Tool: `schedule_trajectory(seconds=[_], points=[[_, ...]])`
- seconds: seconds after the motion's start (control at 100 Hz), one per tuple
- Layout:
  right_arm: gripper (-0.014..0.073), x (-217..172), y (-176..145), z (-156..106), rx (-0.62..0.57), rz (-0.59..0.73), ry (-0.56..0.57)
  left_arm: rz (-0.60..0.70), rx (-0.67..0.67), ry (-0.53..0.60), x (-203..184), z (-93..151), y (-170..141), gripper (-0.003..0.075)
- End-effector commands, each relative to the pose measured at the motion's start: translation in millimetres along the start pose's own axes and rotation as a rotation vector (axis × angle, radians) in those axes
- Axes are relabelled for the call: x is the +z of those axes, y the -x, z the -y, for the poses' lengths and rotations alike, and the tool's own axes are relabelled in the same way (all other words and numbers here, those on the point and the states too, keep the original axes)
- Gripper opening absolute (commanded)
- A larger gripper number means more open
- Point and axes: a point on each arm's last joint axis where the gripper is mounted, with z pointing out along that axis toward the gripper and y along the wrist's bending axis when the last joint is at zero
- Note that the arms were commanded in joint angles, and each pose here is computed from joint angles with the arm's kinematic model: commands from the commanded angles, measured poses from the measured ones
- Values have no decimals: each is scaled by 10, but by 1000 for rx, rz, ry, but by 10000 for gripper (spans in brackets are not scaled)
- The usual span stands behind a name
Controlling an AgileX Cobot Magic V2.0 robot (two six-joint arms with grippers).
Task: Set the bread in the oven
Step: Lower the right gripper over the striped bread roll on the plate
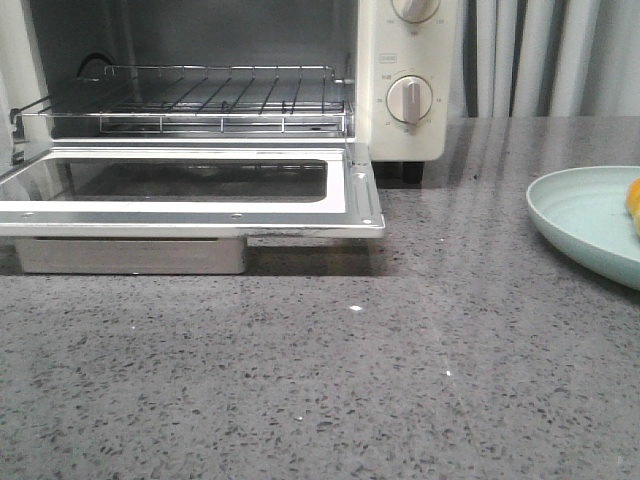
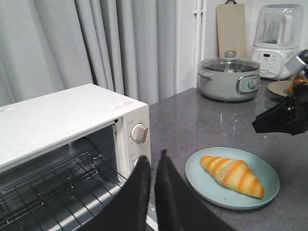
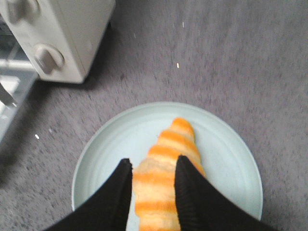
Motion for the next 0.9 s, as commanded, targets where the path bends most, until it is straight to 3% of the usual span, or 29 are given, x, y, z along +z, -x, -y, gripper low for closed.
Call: schedule_trajectory(seconds=[0.0, 0.33, 0.56, 0.89], points=[[192, 61, 145, -21, -23, 22, 0, 105, 20, -8, -57, 3, 202, -20], [470, 344, 193, -58, -39, -138, -16, 127, 51, 4, -79, -8, 257, -20], [479, 340, 167, -58, -21, -252, -27, 134, 50, 4, -80, -8, 263, -20], [479, 605, 507, -135, -53, -546, -46, 152, 50, 0, -82, -3, 279, -20]])
